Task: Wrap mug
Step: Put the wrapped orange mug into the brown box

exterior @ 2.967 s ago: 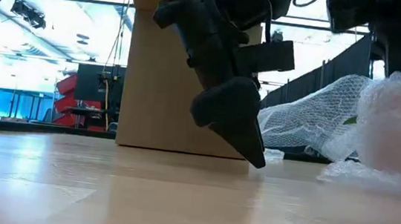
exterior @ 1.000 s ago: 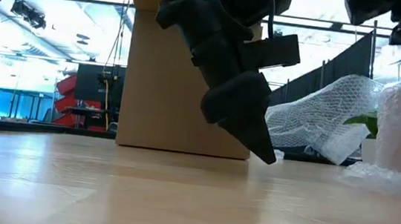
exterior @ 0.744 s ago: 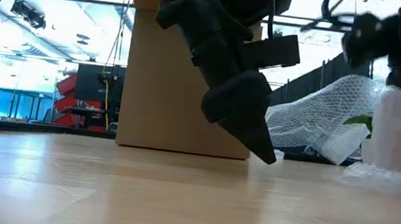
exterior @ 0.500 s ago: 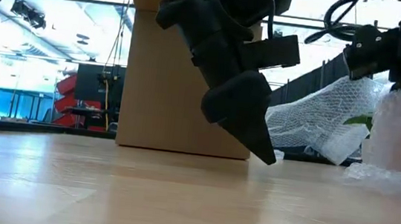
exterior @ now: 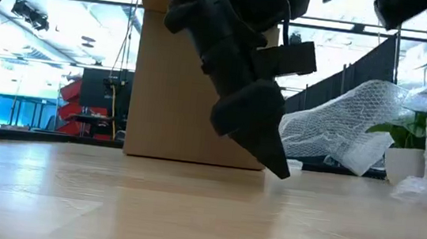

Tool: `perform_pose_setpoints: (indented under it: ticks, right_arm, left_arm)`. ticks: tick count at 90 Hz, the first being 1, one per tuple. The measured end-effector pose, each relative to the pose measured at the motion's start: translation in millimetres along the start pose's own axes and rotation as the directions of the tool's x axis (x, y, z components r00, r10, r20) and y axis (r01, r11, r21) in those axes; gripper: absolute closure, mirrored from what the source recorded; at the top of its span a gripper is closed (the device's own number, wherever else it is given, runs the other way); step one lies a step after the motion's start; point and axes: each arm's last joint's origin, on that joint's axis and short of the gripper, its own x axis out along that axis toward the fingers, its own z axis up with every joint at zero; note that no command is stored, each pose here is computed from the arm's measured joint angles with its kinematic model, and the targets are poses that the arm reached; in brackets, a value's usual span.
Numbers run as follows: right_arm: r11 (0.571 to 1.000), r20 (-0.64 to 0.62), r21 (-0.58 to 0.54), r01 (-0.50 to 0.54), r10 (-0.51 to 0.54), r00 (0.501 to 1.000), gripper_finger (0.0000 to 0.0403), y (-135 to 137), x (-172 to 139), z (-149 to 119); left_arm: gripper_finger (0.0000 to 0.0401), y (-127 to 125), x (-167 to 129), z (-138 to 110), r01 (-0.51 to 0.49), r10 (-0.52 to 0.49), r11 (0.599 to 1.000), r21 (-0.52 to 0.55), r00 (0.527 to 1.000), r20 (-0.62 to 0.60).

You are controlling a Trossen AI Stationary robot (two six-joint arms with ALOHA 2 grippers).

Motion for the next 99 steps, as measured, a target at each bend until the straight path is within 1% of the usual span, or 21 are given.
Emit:
perform_pose_setpoints:
  ticks: [8, 13, 19, 28, 33, 39, 50, 58, 67, 71, 76, 87, 99]
  right_arm:
    - [0.998, 0.001, 0.013, -0.069, 0.069, 0.998, 0.0207, 7.8, -1.6, -2.8]
    - [0.996, 0.009, 0.015, -0.087, 0.086, 0.996, 0.0185, 11.0, 0.4, -4.6]
    - [0.995, 0.012, 0.028, -0.093, 0.092, 0.996, 0.0161, 12.4, 7.6, -5.9]
    - [0.998, 0.012, 0.041, -0.055, 0.054, 0.998, 0.0133, 9.0, 24.1, -7.0]
    - [0.998, 0.008, 0.042, -0.038, 0.038, 0.999, 0.0123, 6.3, 37.7, -7.7]
    - [0.998, 0.012, 0.045, -0.048, 0.048, 0.999, 0.0117, 4.7, 54.7, -7.2]
    - [0.992, 0.039, 0.049, -0.118, 0.116, 0.992, 0.0118, 1.3, 86.5, -5.3]
    - [0.99, 0.055, 0.049, -0.131, 0.128, 0.99, 0.0127, -4.0, 101.9, -5.7]
    - [0.995, 0.065, 0.058, -0.081, 0.077, 0.995, 0.0143, -10.3, 107.0, -6.7]
    - [0.996, 0.054, 0.069, -0.05, 0.047, 0.997, 0.0154, -13.3, 107.6, -7.7]
    - [0.997, 0.049, 0.073, -0.039, 0.036, 0.998, 0.0171, -14.2, 107.9, -8.1]
    - [0.996, 0.058, 0.074, -0.054, 0.05, 0.997, 0.0228, -10.8, 106.4, -6.4]
    - [0.992, 0.081, 0.069, -0.106, 0.101, 0.992, 0.0316, -3.8, 102.6, -3.0]
  left_arm:
    - [0.0153, 0.3, 1.2, -2.7, 0.0, 0.0, 1.0, 0.0, 1.0, -0.008]
    - [0.0153, 0.1, 1.3, -3.9, 0.001, -0.001, 1.0, 0.0, 1.0, -0.018]
    - [0.0153, -0.3, 1.4, -4.2, 0.004, -0.005, 1.0, -0.001, 1.0, -0.018]
    - [0.0153, -4.2, 0.8, -3.5, 0.065, -0.065, 0.998, 0.002, 0.998, -0.009]
    - [0.0153, -7.0, 0.3, -3.1, 0.091, -0.091, 0.996, 0.006, 0.996, -0.004]
    - [0.0153, -8.7, -0.1, -2.9, 0.107, -0.107, 0.994, 0.009, 0.994, -0.002]
    - [0.0153, -9.8, -0.3, -2.8, 0.125, -0.125, 0.992, 0.011, 0.992, 0.0]
    - [0.0153, -9.4, -0.2, -2.8, 0.125, -0.125, 0.992, 0.011, 0.992, 0.0]
    - [0.0153, -9.3, -0.2, -2.9, 0.125, -0.125, 0.992, 0.011, 0.992, -0.001]
    - [0.0153, -9.3, -0.2, -2.9, 0.125, -0.125, 0.992, 0.011, 0.992, -0.001]
    - [0.0153, -9.4, -0.2, -2.9, 0.126, -0.126, 0.992, 0.012, 0.992, -0.001]
    - [0.0153, -9.4, -0.2, -3.0, 0.126, -0.126, 0.992, 0.012, 0.992, -0.002]
    - [0.0153, -9.0, -3.3, -3.1, 0.128, -0.128, 0.992, 0.014, 0.992, -0.017]
